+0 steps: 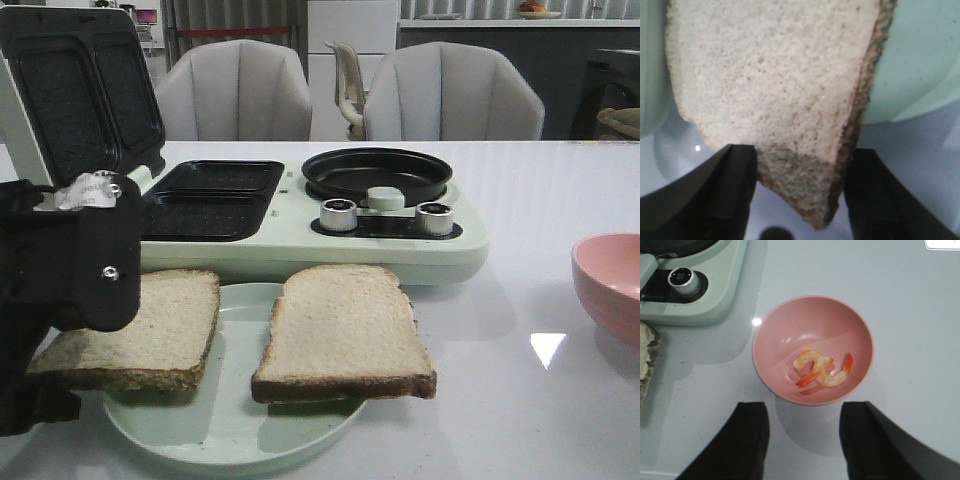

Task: Make breakfast with bread and shrimp
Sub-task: 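Grasp the bread slice nearest the left gripper with the left gripper, then lift the bread and lower it onto the sandwich maker plate, then open the left gripper and withdraw it from the sandwich maker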

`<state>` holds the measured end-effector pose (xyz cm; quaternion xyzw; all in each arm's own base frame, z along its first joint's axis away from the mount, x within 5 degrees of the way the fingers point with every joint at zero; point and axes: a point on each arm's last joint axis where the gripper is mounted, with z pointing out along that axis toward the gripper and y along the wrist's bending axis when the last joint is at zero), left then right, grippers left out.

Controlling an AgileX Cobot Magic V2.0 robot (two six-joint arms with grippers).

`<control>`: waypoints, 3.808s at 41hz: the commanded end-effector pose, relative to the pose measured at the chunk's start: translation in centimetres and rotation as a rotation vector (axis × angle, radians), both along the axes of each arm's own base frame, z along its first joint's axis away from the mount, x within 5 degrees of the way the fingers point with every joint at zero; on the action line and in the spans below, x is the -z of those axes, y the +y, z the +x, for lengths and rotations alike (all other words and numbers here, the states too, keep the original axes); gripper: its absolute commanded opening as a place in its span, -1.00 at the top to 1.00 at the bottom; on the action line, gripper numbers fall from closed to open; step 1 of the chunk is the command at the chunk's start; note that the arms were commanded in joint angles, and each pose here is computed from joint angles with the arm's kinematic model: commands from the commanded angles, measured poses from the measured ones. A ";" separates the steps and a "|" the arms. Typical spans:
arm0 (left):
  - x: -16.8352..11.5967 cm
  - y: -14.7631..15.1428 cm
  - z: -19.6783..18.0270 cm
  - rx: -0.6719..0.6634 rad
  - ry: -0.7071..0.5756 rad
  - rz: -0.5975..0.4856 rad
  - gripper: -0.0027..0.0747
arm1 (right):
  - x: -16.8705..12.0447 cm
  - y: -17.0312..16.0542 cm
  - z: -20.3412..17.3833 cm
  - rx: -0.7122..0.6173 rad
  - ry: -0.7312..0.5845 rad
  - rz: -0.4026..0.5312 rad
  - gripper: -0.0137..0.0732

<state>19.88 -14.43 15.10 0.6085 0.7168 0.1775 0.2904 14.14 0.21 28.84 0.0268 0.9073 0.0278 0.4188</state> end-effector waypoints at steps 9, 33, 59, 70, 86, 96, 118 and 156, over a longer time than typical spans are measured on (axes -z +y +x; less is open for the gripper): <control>-1.1 0.0 0.3 -0.046 -0.038 -0.028 0.61 | -1.4 -0.1 0.5 0.000 -0.091 -0.011 -0.35; -10.3 0.3 -1.5 -0.007 -0.536 0.018 0.67 | -1.4 -0.1 0.5 0.000 -0.091 -0.011 -0.35; -13.9 -2.0 14.6 -0.147 -0.568 -0.089 0.67 | -1.4 -0.1 0.5 0.000 -0.091 -0.011 -0.35; -13.4 -2.7 20.8 -0.141 -0.603 -0.037 0.67 | -1.4 -0.1 0.5 0.000 -0.091 -0.011 -0.35; -10.3 -2.1 24.3 -0.155 -0.567 0.008 0.67 | -1.4 -0.1 0.5 0.000 -0.091 -0.011 -0.35; -10.1 -2.3 24.3 -0.142 -0.561 0.001 0.58 | -1.4 -0.1 0.5 0.000 -0.091 -0.011 -0.35; -7.9 -2.1 22.3 -0.134 -0.492 0.056 -0.26 | -1.4 -0.1 0.5 0.000 -0.091 -0.011 -0.35; -18.6 -1.5 3.7 -0.619 0.012 -0.406 -0.25 | -1.4 -0.1 0.5 0.000 -0.091 -0.011 -0.35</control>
